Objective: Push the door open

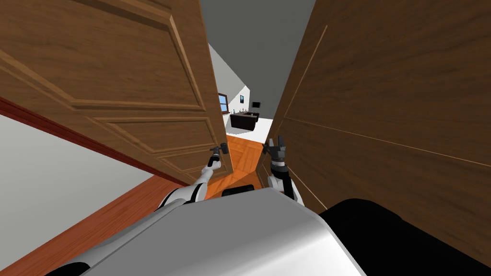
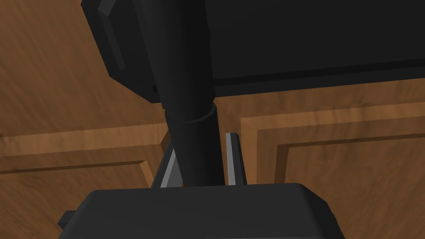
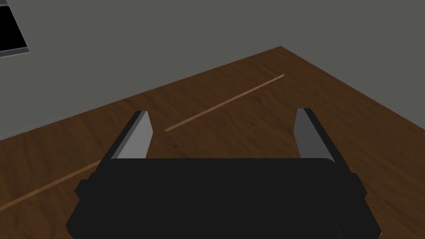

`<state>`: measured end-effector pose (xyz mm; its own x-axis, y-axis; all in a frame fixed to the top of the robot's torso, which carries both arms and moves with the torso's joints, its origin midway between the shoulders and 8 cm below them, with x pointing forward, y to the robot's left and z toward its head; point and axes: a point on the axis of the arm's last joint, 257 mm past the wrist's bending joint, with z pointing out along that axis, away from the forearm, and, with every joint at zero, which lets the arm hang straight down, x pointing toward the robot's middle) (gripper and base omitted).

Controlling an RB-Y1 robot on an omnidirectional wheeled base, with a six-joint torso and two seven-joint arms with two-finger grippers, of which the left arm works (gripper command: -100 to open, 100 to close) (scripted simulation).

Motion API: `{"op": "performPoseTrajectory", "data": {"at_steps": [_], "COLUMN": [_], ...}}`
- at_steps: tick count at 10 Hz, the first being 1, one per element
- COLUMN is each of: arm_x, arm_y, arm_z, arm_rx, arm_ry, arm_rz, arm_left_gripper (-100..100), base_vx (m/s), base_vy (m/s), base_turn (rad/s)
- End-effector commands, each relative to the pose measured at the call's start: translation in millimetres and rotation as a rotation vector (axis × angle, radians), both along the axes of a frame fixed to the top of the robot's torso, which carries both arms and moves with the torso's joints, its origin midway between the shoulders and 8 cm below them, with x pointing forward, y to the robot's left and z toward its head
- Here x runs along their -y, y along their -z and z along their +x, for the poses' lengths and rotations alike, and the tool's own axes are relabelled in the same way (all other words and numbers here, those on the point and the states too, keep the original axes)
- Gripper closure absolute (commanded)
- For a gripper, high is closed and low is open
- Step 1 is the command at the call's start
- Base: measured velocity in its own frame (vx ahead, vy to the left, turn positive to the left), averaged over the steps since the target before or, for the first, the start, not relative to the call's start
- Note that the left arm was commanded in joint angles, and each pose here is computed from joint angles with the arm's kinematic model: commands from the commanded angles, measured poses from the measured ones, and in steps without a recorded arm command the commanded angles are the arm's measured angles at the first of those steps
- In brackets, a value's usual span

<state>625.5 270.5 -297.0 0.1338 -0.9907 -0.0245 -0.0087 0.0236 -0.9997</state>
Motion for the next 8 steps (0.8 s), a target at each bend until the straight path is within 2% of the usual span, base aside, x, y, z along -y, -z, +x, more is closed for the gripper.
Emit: {"op": "performPoseTrajectory", "data": {"at_steps": [1, 4, 6, 8], "arm_x": [-11.3, -15.2, -15.2, -14.5], "arm_y": [-11.1, -12.4, -11.8, -11.9], "arm_z": [2.5, 2.6, 2.4, 2.1], "arm_rx": [0.023, 0.026, 0.025, 0.025], "arm_ry": [-0.032, -0.063, -0.063, -0.09], "arm_rz": [0.012, 0.014, 0.014, 0.009], "arm_left_gripper": [100, 100, 100, 100], "base_vx": [0.1, 0.094, 0.042, 0.087], "base_vy": [-0.001, -0.001, 0.01, -0.009], "base_turn": [0.018, 0.012, -0.002, 0.022]}}
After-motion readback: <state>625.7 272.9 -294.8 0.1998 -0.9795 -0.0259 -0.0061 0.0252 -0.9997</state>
